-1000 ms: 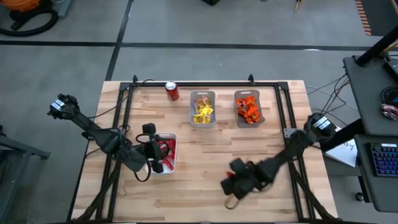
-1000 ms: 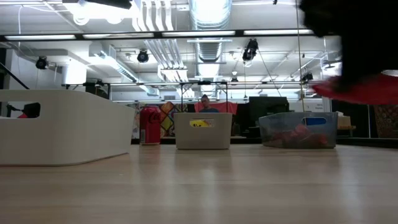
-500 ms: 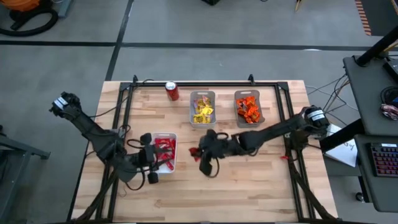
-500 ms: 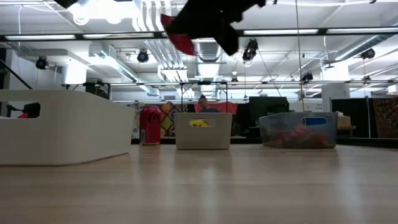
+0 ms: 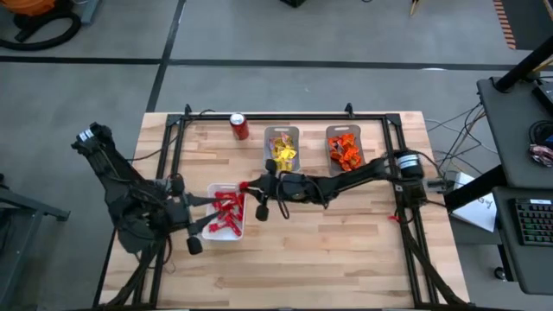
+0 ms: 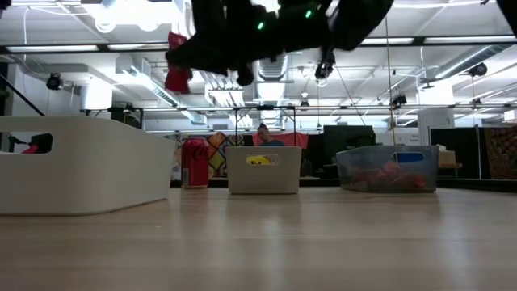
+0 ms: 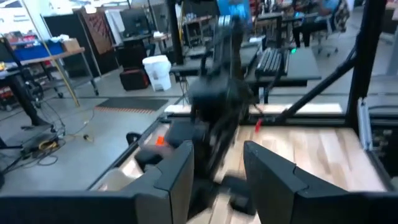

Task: Sort candy
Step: Put the red candy into the white bin, then return to Home Position

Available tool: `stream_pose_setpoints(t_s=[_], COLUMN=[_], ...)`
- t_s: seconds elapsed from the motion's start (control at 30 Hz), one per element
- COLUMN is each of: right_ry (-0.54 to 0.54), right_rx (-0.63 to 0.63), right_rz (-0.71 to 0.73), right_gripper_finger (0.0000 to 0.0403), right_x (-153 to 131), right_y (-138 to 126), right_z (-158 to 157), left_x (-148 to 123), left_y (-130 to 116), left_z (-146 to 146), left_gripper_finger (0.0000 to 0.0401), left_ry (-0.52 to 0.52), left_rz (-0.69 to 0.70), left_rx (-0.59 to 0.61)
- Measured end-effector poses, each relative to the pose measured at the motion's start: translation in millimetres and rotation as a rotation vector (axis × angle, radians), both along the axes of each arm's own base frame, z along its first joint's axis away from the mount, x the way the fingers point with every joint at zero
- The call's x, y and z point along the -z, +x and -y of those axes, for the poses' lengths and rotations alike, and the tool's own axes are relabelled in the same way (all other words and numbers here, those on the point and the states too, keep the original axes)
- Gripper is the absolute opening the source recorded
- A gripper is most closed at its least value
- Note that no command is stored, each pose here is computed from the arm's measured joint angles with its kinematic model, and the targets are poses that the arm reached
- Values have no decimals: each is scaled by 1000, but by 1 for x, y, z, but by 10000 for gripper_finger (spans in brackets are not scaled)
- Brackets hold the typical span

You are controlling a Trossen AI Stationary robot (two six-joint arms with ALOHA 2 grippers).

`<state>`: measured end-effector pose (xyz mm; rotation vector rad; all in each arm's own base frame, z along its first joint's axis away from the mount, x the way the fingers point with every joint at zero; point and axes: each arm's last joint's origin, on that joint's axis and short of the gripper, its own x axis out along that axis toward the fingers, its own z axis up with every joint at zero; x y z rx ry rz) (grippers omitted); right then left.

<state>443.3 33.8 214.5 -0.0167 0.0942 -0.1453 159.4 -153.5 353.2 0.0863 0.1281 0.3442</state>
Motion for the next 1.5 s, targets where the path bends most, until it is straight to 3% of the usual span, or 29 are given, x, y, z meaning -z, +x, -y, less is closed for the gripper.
stream_pose_setpoints(t_s=[0.3, 0.5, 0.7, 0.97, 1.13, 1.37, 1.5], right_ry=[-56, -58, -14, -45, -98, -110, -149], right_rx=[20, 12, 20, 10, -22, -136, -145], right_rz=[53, 36, 7, -53, -133, -117, -110], right_gripper_finger=[38, 46, 118, 205, 216, 206, 205], right_x=[48, 61, 65, 58, 38, 14, 3], right_y=[36, 46, 46, 43, 29, -16, -43], right_z=[8, 7, 12, 8, -1, -1, 6], left_x=[-12, -8, -1, 21, 42, 71, 79], left_y=[-8, -9, -10, -10, -12, -19, -16], left_z=[-2, -3, -3, -3, -5, -21, -37], left_gripper_finger=[126, 126, 126, 126, 126, 126, 125], left_ry=[6, 38, 71, 108, 87, 53, 55], left_rz=[12, -15, -53, -109, -146, -148, -86], left_rx=[19, 20, 35, 60, 95, 127, 266])
